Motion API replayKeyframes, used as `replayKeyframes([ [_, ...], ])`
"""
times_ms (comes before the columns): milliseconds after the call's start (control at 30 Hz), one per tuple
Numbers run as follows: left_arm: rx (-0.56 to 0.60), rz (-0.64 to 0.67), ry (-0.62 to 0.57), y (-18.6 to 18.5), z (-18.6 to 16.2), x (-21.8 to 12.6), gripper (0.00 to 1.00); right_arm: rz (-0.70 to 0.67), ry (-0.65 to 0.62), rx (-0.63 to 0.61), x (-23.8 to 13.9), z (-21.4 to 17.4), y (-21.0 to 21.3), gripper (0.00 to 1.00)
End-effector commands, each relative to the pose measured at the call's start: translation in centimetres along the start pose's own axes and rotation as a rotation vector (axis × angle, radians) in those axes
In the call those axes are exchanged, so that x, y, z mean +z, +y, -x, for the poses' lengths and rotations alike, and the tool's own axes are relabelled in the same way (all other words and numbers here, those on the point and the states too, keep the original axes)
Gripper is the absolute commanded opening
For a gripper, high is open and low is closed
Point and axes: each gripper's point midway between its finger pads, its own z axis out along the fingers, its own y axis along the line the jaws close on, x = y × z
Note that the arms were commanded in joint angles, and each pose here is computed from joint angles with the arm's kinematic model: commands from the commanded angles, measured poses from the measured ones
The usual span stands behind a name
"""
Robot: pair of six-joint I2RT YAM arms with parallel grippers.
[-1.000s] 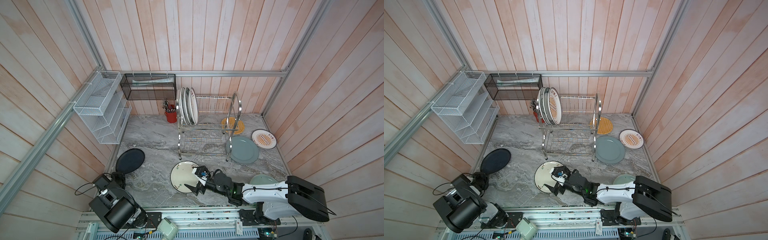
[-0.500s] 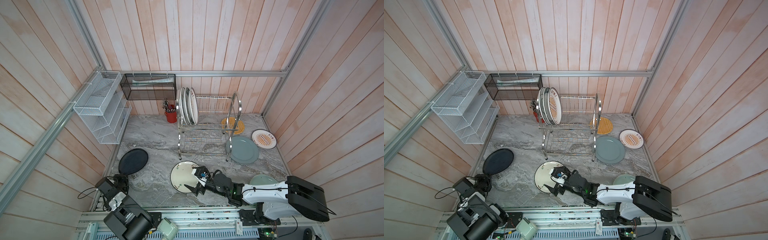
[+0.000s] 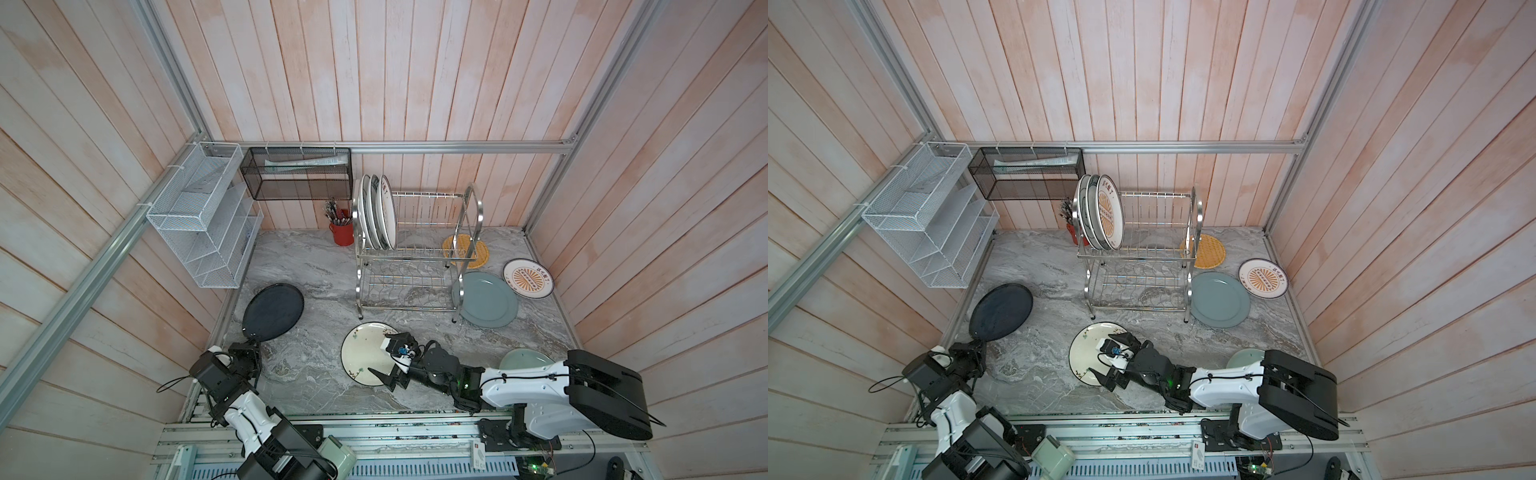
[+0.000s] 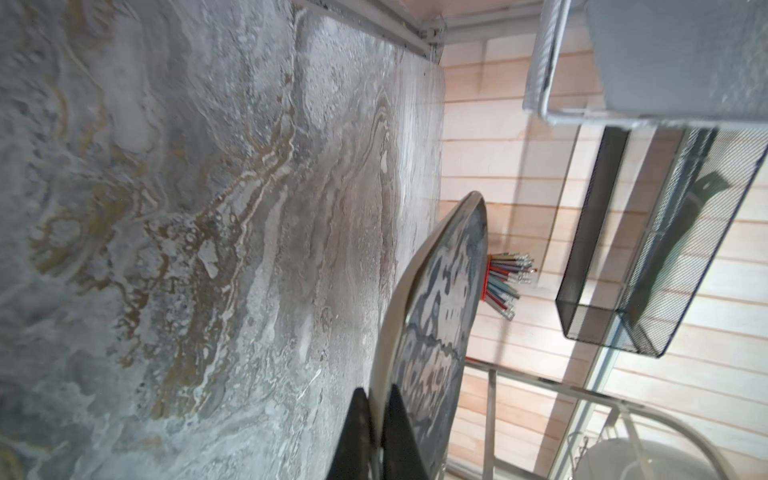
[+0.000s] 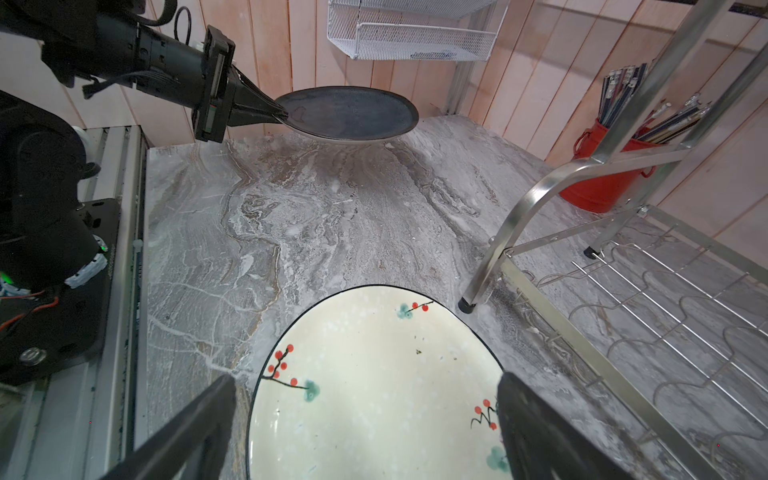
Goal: Load the plates into the dish rack
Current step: 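Grip the dark plate rim with the left gripper and tilt it up, then lift the dark plate upright with the left gripper while the right gripper reaches toward it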
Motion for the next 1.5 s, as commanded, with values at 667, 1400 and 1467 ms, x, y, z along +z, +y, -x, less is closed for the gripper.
replayKeyframes([
  [667, 0.264, -0.160, 0.394, -10.0, -9.0, -2.3, 0.00, -0.185, -0.053, -0.358, -1.1, 1.4, -2.3, 0.98],
  [1400, 0.379, -0.234, 0.530, -12.7, -13.3, -4.0, 0.00, -0.218, 0.132, -0.896, 8.6, 4.5, -2.1, 0.87],
  [1467, 0.381, -0.234, 0.532, -12.7, -13.4, -4.0, 0.00, -0.247, 0.158, -0.927, 9.6, 4.4, -2.5, 0.82],
])
